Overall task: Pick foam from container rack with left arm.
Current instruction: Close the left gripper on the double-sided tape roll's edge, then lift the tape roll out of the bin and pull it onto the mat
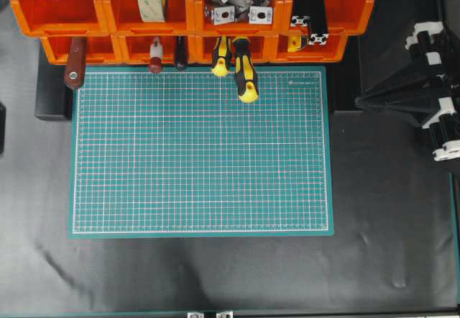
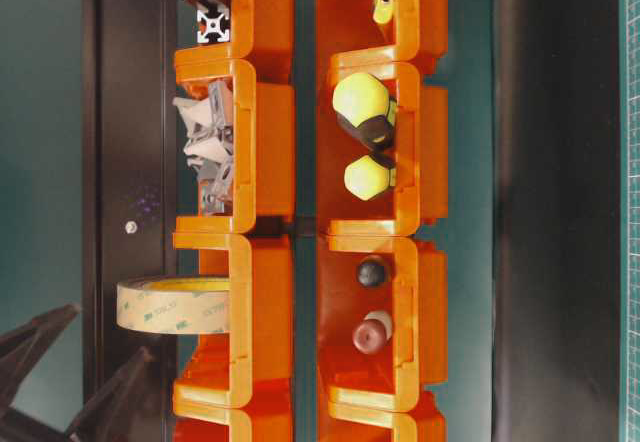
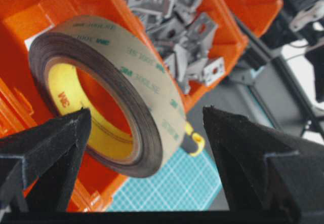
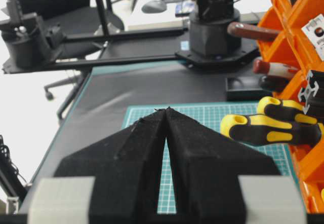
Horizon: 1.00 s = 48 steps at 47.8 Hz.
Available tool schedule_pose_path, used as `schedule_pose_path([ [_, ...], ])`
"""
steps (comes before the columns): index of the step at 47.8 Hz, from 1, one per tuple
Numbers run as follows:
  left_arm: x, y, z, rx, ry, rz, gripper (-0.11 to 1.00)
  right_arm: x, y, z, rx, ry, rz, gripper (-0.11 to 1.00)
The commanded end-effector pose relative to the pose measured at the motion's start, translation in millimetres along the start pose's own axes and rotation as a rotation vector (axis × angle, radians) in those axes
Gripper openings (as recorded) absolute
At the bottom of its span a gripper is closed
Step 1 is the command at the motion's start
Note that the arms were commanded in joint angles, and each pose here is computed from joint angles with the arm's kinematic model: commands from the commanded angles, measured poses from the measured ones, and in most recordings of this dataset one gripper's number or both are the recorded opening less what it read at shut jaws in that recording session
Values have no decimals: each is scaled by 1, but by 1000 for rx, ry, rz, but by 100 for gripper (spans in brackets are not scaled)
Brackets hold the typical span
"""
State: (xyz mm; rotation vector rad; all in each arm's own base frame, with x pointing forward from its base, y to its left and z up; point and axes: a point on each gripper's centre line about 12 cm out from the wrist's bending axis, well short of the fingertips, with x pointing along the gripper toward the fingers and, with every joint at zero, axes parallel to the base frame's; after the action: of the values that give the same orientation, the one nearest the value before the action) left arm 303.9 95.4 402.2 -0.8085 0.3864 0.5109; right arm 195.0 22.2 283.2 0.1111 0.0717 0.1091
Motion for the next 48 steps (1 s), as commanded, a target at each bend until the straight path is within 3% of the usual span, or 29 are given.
schedule_pose_path([
  [1,1,-4,5,-2,-13,-11,85,1,2,13,-2,-36,9,1],
  [15,22,-19,10,-13,-14,-36,85,1,3,13,-3,-36,13,1],
  [39,27,-18,6,-16,-2,-31,84,1,3,12,-5,-34,13,1],
  [44,23,-20,7,-25,-9,-39,78,1,3,12,-7,-34,13,1],
  [48,21,-21,8,-27,-14,-45,66,1,3,11,-5,-32,13,1],
])
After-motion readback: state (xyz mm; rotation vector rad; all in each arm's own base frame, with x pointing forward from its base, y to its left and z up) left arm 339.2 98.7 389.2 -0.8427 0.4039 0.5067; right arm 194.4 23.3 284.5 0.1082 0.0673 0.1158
